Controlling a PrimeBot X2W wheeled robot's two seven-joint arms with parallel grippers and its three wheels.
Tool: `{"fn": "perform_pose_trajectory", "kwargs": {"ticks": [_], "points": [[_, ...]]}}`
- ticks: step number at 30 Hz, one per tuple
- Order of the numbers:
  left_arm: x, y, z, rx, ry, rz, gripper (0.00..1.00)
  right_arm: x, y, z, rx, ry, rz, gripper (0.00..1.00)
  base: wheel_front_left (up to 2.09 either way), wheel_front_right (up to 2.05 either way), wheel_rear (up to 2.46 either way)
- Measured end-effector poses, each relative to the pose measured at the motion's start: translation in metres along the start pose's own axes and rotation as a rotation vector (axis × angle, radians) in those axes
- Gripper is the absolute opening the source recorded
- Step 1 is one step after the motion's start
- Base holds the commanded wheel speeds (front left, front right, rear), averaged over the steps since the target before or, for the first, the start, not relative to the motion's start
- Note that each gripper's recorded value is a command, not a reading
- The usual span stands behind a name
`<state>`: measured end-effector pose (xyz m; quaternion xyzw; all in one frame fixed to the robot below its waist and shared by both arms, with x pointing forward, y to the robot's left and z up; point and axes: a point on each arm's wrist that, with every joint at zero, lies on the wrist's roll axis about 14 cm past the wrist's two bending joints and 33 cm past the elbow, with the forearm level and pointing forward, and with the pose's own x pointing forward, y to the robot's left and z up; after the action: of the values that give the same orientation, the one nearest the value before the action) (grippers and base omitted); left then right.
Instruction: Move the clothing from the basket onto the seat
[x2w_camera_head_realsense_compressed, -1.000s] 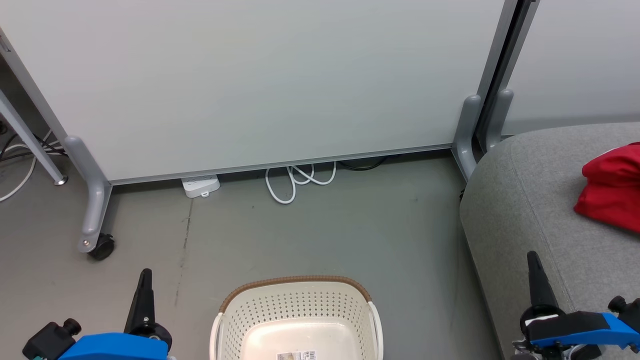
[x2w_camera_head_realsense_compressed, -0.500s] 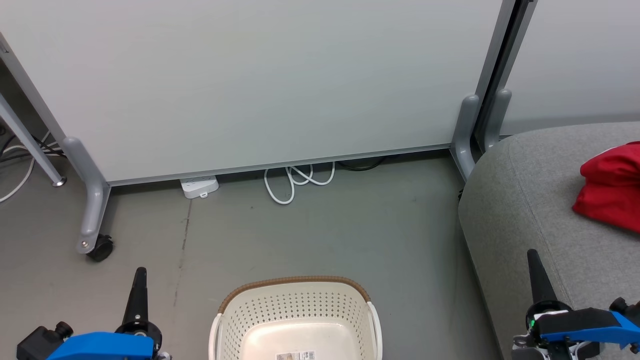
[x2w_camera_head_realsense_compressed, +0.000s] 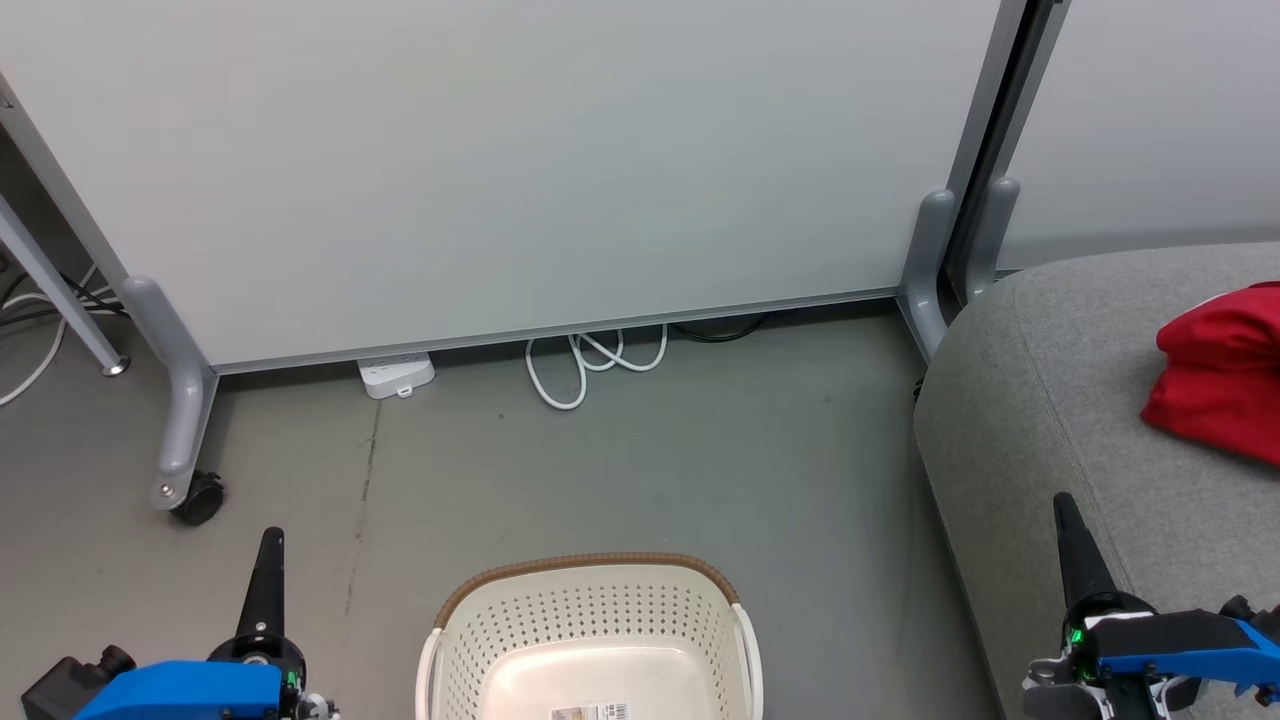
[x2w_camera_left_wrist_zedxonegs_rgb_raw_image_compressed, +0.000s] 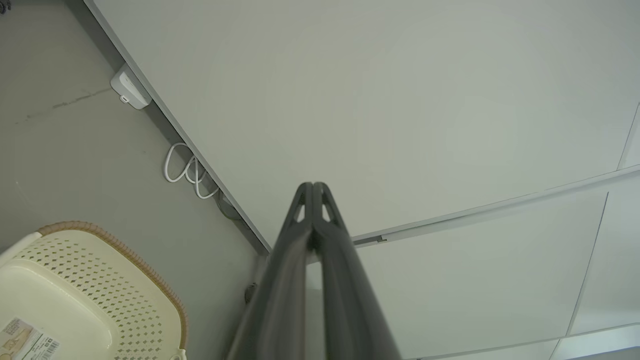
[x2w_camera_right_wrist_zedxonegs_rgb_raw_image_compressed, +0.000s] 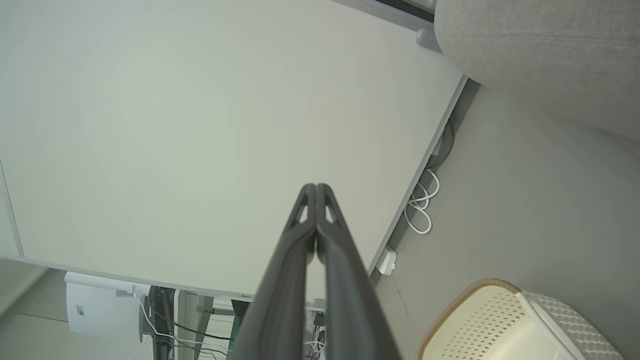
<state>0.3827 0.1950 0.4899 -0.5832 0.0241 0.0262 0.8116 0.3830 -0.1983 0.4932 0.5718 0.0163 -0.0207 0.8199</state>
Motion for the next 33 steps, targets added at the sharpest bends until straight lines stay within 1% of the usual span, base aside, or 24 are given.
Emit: {"fn": "perform_pose_trajectory", "kwargs": {"ticks": [21, 33], "points": [[0.0025, -0.0059, 0.0045, -0.186, 0.003, -0.028, 0.0, 0.003, 0.0056, 0.0033, 0.198, 0.004, 0.021, 0.0, 0.0, 0.0, 0.0], [0.0037, -0.0092, 0.0066, -0.262, 0.005, -0.044, 0.0, 0.0044, 0.0089, 0.0052, 0.279, 0.005, 0.035, 0.0, 0.0, 0.0, 0.0]]}}
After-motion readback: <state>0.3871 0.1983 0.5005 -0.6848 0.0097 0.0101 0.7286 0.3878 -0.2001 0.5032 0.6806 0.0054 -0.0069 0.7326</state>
